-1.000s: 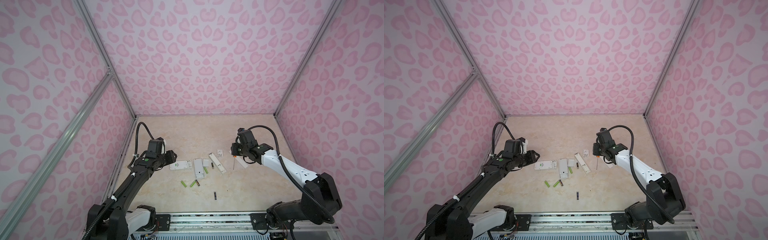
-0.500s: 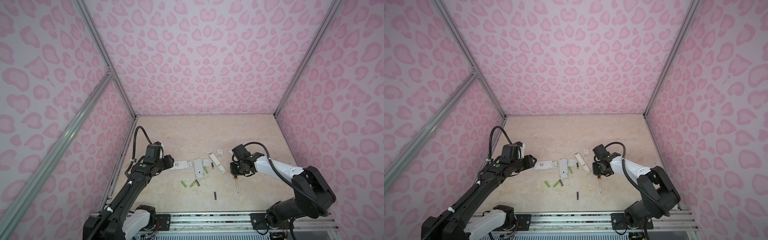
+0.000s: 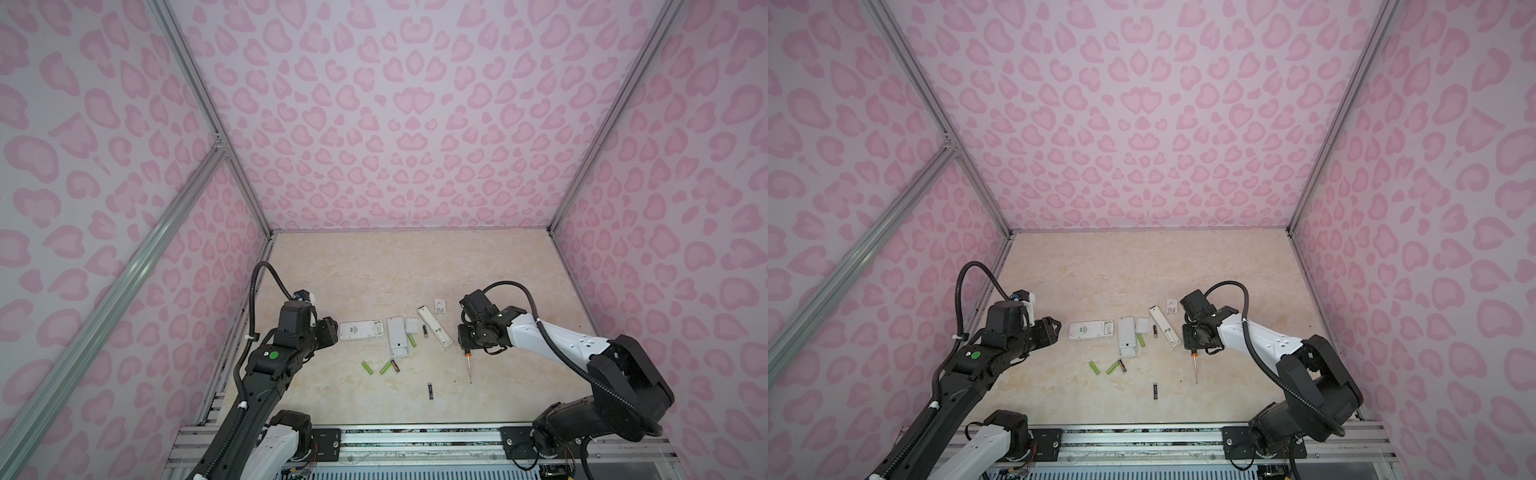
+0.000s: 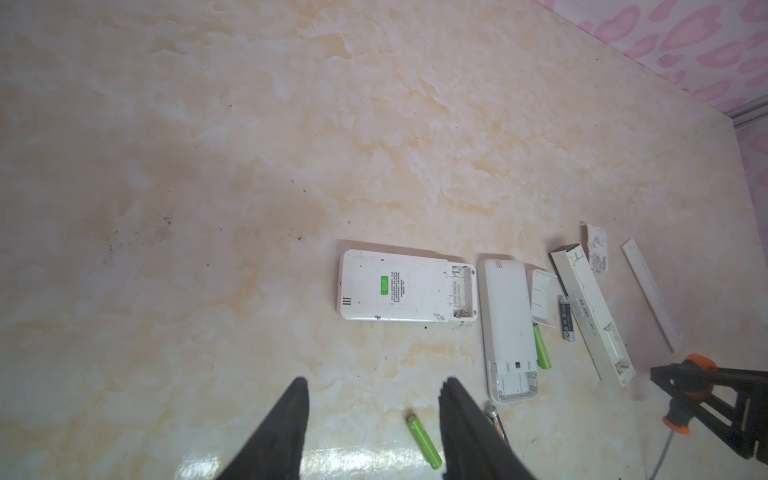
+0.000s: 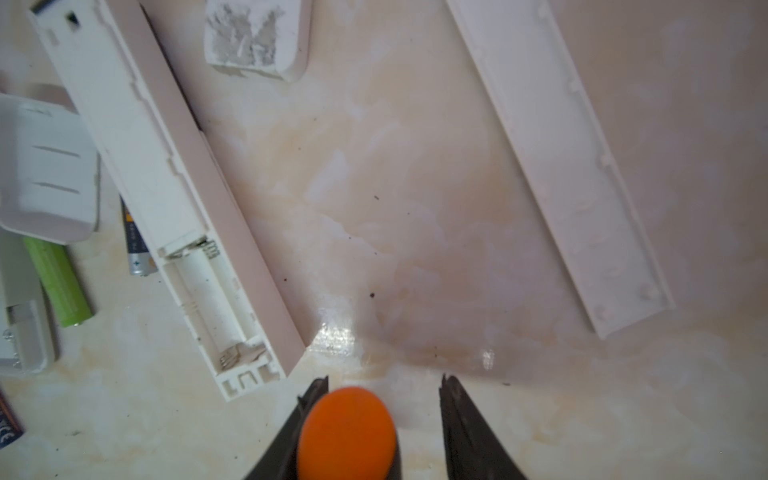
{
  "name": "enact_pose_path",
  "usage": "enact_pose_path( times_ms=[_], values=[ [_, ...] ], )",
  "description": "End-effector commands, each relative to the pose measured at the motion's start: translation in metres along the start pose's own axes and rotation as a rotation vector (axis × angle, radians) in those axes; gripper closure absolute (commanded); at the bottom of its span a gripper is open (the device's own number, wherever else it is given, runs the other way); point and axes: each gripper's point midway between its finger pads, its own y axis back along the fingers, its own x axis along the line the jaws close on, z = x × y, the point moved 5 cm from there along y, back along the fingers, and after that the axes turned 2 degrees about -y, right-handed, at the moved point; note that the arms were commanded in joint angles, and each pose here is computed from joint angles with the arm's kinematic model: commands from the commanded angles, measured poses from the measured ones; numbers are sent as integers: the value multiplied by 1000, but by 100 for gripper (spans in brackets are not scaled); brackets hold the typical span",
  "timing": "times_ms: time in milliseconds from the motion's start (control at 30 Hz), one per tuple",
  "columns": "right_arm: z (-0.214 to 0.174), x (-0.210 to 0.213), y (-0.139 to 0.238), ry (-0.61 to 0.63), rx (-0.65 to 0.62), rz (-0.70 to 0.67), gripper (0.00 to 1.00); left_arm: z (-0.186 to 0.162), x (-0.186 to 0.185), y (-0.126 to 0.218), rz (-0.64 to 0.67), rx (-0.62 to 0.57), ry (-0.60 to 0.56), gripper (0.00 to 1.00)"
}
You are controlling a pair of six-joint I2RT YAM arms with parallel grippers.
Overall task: Unload the batteries from the remote control
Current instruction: 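Drop the screwdriver onto the table with the right gripper and draw both grippers back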
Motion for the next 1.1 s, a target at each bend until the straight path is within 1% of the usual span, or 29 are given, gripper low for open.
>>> enact_pose_path(
  times_ms=[0, 167, 333, 433, 567, 700, 733, 767, 967, 1033, 1067],
  values=[
    [5, -5, 9, -9, -45, -30, 53, 6, 6, 10, 54, -32, -25, 45],
    [9, -6, 17, -5, -72, -16, 49, 12, 5, 20, 67, -56, -35, 43],
    [6, -4, 8, -11, -52, 28, 47, 15, 3, 26, 63, -68, -35, 43],
    [3, 0, 3, -12, -37, 54, 43, 15, 3, 29, 55, -74, -28, 42],
    [4, 2, 2, -9, -34, 66, 30, 12, 2, 27, 40, -61, -23, 42],
    [7, 2, 6, 4, -41, 59, 21, 11, 0, 21, 30, -42, -28, 41],
    [8, 1, 7, 14, -39, 41, 13, 12, -1, 19, 23, -39, -31, 41],
    [7, 0, 8, 36, -35, 3, 10, 13, -2, 16, 17, -32, -33, 41],
    [-4, -20, 10, 130, 32, -255, 8, 21, -12, -7, -25, 15, -25, 41],
    [-7, -19, 12, 170, 26, -319, 8, 23, -16, -15, -42, 39, -18, 41],
    [-9, -16, 11, 184, 30, -323, 8, 24, -18, -20, -51, 51, -17, 41]
  ],
)
